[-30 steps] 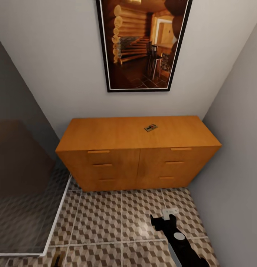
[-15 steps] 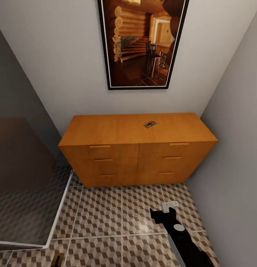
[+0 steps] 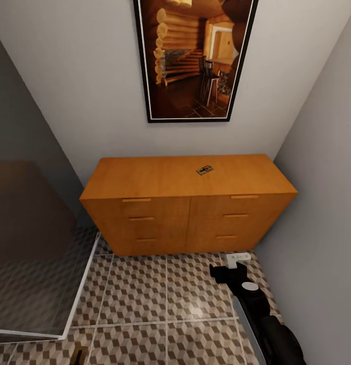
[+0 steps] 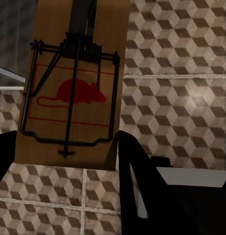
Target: Take the four mousetraps from the cabinet in the bathroom and place them on the bathroom floor. Make sure all four end up on the same floor surface, and ensure that at least two of them are either under or directly next to the same bathroom sink.
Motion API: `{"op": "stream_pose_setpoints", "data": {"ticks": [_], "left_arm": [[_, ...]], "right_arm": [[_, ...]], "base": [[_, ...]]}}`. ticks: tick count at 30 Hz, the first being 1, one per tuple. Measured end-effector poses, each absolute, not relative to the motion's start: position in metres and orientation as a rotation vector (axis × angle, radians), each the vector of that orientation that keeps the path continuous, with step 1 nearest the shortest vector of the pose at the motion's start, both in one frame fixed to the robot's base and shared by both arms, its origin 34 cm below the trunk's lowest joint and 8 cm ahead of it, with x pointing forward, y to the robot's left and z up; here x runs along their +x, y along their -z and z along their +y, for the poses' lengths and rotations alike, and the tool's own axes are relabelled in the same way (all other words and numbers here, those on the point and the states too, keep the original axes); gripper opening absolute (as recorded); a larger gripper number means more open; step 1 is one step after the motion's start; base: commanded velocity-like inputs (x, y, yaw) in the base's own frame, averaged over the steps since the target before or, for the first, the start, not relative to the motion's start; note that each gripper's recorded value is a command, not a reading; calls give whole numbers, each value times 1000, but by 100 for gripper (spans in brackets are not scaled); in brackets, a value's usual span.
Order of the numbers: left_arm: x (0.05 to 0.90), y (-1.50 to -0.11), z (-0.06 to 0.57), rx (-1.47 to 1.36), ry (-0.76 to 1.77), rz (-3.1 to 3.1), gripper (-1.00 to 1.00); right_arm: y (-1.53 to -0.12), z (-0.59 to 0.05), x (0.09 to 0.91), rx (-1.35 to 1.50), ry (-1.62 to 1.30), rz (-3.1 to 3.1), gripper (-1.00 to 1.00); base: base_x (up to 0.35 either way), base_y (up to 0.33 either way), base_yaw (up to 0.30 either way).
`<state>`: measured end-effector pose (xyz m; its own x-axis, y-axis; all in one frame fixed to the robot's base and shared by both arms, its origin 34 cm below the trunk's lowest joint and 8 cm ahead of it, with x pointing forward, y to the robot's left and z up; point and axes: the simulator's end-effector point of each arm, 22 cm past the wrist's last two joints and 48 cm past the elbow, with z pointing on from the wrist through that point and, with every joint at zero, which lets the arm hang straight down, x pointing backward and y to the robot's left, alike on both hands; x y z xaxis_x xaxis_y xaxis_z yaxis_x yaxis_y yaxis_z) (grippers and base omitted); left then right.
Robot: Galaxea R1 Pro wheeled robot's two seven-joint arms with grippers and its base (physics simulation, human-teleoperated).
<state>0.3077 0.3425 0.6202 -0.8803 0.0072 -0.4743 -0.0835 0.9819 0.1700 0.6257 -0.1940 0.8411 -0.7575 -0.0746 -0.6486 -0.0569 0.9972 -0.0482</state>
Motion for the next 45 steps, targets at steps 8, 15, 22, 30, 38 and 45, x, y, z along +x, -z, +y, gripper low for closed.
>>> {"op": "stream_pose_setpoints", "data": {"ticks": [8,15,22,30,38,45], "left_arm": [[288,-610,334,-58,-242,2739,-100],[284,-608,333,-58,-241,2757,-100],[284,-608,332,-58,-239,2759,-100],[283,-608,332,-58,-237,2760,-100],[284,-608,332,-57,-237,2758,-100],[285,-608,335,-58,-244,2755,-100]], "right_arm": [[-863,-196,648,-82,58,2416,100],[-890,-194,683,-85,70,2387,100],[-932,-197,726,-96,102,2369,100],[-998,-170,778,-90,57,2294,100],[-1050,-155,829,-98,56,2225,100],[-1093,-155,887,-129,108,2209,100]], "base": [[0,0,0],[0,0,0],[0,0,0],[0,0,0],[0,0,0],[0,0,0]]}}
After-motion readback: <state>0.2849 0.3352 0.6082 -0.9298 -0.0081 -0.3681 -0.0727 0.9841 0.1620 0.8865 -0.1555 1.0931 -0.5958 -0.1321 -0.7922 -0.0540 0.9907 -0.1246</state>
